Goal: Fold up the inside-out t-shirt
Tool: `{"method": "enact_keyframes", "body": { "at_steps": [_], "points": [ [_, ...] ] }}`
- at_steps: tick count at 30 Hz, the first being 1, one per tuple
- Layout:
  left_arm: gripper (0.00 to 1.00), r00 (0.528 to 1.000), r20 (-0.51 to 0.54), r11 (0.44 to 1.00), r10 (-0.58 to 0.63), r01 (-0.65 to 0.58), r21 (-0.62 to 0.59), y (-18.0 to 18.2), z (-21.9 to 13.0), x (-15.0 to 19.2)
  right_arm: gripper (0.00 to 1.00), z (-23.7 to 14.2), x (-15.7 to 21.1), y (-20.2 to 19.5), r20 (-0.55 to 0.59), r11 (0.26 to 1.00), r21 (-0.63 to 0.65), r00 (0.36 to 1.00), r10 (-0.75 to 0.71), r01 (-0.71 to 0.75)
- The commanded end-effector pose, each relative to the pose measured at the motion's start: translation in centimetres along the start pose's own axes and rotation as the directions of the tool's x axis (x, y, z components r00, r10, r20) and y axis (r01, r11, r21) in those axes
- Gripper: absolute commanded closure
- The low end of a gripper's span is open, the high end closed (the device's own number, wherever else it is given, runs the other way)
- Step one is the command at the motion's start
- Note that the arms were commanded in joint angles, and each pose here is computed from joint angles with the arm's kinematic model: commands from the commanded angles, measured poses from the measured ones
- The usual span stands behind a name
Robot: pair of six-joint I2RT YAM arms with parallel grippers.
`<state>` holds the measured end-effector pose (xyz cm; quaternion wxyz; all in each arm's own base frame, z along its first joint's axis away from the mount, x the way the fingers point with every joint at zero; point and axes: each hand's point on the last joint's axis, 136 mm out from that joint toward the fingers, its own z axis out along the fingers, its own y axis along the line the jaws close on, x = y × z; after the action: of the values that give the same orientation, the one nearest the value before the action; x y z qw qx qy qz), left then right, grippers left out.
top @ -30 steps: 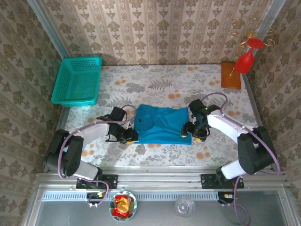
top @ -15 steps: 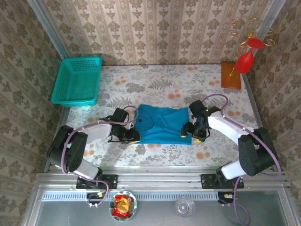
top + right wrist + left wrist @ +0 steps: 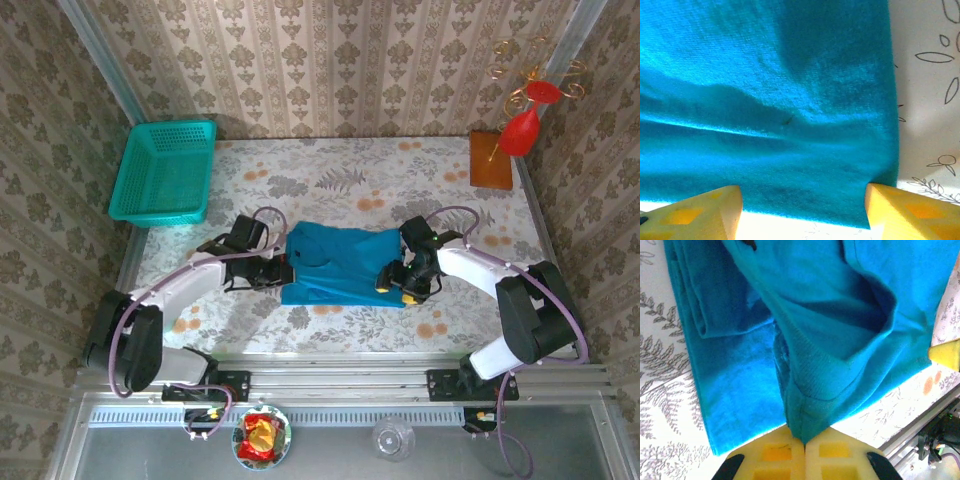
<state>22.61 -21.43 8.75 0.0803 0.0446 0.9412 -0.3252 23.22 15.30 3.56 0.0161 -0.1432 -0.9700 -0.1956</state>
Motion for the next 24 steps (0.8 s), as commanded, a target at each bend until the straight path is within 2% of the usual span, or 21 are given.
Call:
{"method": "enact_keyframes", "body": {
  "at_steps": [1,6,15,20,24],
  "points": [
    [1.00,0.999,0.030,0.998,0.011,-0.009,-0.060,0.3,-1.6,-0.4,0.31,-0.3,0.7,0.9,-0.013,0.998,-0.058,1.000,0.008,-0.008],
    [1.00,0.998,0.061,0.994,0.024,-0.017,-0.112,0.7,-2.6,-0.8,0.29,-0.4,0.9,1.5,-0.019,0.996,-0.094,1.000,0.005,-0.007],
    [1.00,1.000,-0.012,0.965,0.014,-0.016,-0.262,4.5,-1.0,0.8,0.27,1.2,1.3,4.4,-0.088,0.967,-0.253,0.996,-0.024,0.001],
    [1.00,0.998,-0.060,0.941,0.003,-0.023,-0.338,6.7,-0.1,1.6,0.27,2.9,1.8,1.3,-0.130,0.994,-0.100,0.991,0.022,-0.035],
    [1.00,0.993,-0.116,0.917,-0.014,-0.033,-0.398,8.5,1.0,2.9,0.27,2.9,1.7,-1.0,-0.111,0.999,0.028,0.993,0.046,-0.044]
  ]
}}
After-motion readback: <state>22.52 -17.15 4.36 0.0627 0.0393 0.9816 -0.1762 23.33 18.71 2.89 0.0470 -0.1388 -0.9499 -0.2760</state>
